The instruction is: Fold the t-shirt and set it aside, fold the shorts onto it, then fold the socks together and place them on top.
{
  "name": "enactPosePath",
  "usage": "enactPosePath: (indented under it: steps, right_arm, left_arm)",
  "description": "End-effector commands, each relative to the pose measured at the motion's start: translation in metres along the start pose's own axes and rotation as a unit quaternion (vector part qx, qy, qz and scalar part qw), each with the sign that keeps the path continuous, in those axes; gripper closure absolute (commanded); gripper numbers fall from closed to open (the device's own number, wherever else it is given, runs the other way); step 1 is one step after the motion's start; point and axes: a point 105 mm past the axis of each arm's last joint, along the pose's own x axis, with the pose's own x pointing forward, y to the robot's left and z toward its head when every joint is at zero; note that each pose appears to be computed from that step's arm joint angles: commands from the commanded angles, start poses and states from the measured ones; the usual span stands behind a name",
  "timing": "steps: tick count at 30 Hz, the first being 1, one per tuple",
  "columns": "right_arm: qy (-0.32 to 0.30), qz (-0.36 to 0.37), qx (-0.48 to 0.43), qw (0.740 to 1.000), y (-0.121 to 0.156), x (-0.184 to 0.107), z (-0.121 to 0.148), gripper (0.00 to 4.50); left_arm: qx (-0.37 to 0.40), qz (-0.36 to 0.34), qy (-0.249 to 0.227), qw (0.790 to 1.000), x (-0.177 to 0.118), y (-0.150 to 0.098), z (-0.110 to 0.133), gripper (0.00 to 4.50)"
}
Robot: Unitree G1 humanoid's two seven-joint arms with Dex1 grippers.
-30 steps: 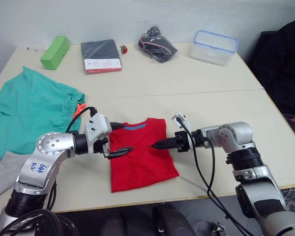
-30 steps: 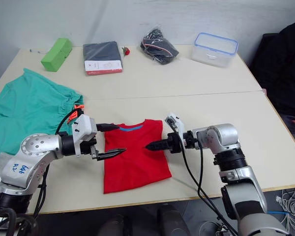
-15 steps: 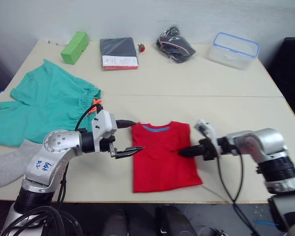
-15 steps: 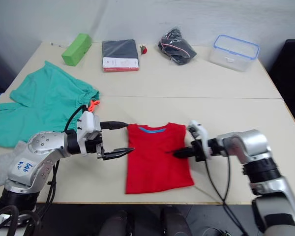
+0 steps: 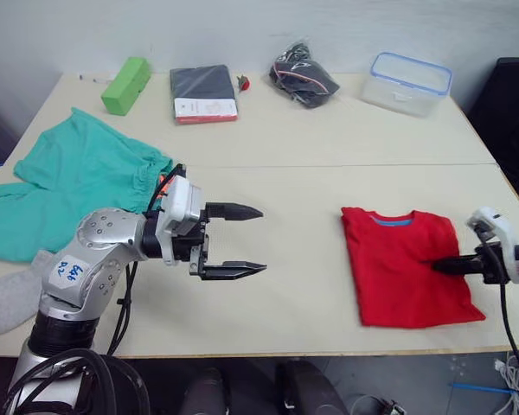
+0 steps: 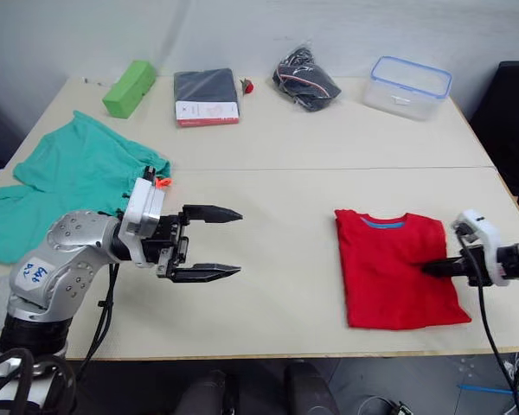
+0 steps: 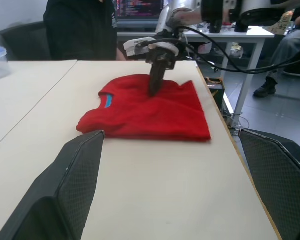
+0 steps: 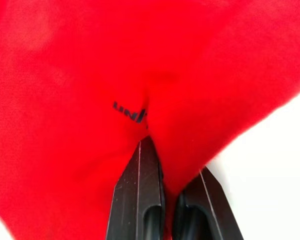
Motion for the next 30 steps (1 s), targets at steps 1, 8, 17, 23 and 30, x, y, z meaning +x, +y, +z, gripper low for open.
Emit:
enactPosePath:
  steps: [1, 8, 17, 23, 30]
  right_arm:
    - [0.006, -0.036, -0.007, 0.999, -0.016, -0.011, -0.004, 3.95]
    - [-0.014, -0.034, -0.033, 0.999, -0.019, -0.02, 0.004, 1.77]
    - [-0.209, -0.176, -0.185, 0.944, -0.026, -0.077, 0.102, 0.03]
    - [-0.35, 0.074, -0.283, 0.89, 0.091, -0.037, 0.175, 0.03]
    - [-0.323, 0.35, -0.384, 0.791, 0.246, 0.0, 0.142, 0.03]
  left_arm:
    - [0.018, -0.013, -0.004, 1.0, 0.003, -0.002, 0.006, 0.0]
    - [0.017, 0.009, 0.013, 1.0, -0.001, 0.002, 0.001, 0.0]
    - [0.018, 0.067, 0.034, 0.997, -0.015, 0.006, -0.002, 0.0]
    - [0.043, 0.166, 0.094, 0.981, -0.04, 0.017, -0.012, 0.0]
    - [0.117, 0.318, 0.231, 0.912, -0.09, 0.014, -0.03, 0.0]
